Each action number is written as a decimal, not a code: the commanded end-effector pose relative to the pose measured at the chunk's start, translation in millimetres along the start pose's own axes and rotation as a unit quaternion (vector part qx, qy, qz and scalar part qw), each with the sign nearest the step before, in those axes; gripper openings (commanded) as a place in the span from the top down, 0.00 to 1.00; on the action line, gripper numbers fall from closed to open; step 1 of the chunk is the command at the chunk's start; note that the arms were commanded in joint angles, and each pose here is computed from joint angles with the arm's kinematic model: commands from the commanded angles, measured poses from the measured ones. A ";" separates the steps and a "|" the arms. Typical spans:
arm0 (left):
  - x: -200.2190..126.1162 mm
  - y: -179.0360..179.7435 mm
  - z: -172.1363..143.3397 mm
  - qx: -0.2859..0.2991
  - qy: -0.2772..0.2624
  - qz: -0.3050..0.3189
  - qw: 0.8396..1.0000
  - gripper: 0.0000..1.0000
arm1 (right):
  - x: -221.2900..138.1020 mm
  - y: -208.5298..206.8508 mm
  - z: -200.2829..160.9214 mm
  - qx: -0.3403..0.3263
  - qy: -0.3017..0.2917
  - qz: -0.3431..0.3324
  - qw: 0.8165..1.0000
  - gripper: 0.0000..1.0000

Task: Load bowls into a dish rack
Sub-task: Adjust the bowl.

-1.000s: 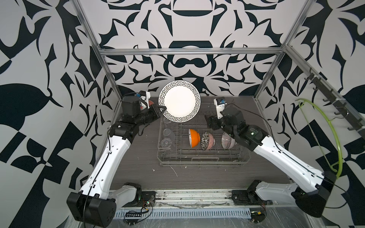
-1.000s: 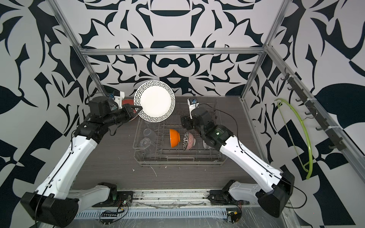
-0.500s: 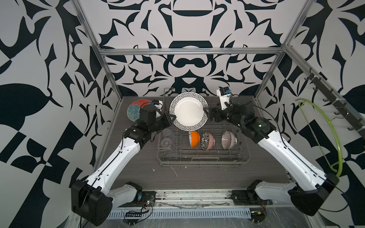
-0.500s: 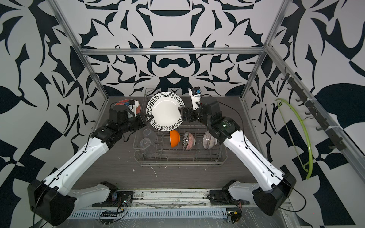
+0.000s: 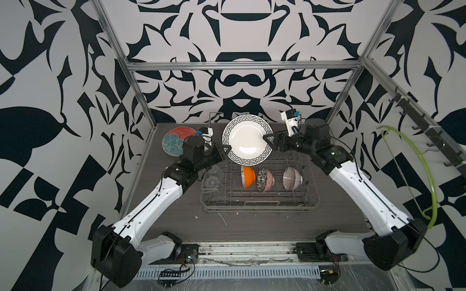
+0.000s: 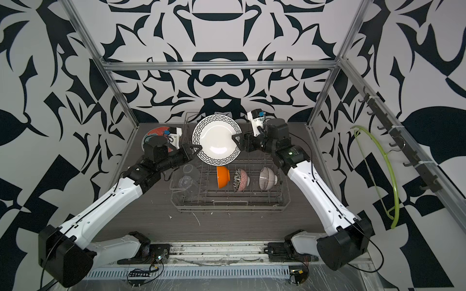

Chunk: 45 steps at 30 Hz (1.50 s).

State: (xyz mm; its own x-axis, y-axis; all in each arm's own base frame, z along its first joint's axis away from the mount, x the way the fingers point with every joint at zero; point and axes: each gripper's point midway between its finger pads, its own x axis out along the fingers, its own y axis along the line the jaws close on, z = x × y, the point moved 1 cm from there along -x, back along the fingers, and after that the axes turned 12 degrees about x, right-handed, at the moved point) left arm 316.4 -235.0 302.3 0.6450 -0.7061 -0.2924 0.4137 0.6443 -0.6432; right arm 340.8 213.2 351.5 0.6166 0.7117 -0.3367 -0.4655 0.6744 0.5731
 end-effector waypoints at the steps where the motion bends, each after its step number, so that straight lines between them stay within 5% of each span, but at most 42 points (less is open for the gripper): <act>1: -9.6 -34.1 37.6 0.022 -0.076 -0.061 0.995 1.00 | 3.4 19.8 -0.1 0.009 0.008 0.070 0.997 0.29; 8: -9.5 -34.7 42.6 0.033 -0.077 -0.050 0.995 1.00 | 16.6 16.7 -8.0 0.030 0.028 0.087 0.995 0.40; 13: -8.9 -28.5 43.3 0.038 -0.078 -0.031 0.996 1.00 | 20.4 19.8 -10.1 0.031 0.040 0.103 0.993 0.70; 17: -6.6 -25.1 43.8 0.043 -0.072 -0.017 0.996 1.00 | 20.7 21.0 -10.7 0.031 0.043 0.109 0.993 0.79; 21: -4.5 -23.2 43.2 0.042 -0.071 -0.014 0.996 1.00 | 19.7 22.2 -10.7 0.032 0.043 0.110 0.992 1.00; 32: -1.3 -12.0 38.5 0.043 -0.061 0.013 0.997 1.00 | 12.4 20.7 -9.2 0.021 0.031 0.096 0.995 1.00; 37: -7.9 -1.0 35.4 0.058 -0.052 0.052 0.996 0.66 | 6.4 15.0 -5.2 0.009 0.016 0.073 0.997 1.00; 45: -28.7 23.1 35.4 0.096 -0.041 0.148 0.984 0.57 | 1.0 -1.8 6.0 0.000 -0.007 0.016 1.000 1.00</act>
State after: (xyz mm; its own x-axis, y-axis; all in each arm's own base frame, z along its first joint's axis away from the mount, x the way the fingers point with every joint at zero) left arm 333.8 -210.0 316.1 0.7621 -0.5482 -0.3445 0.3603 0.8012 -0.4778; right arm 343.2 216.6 290.9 0.5141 0.7214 -0.4639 -0.3655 0.6736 0.6424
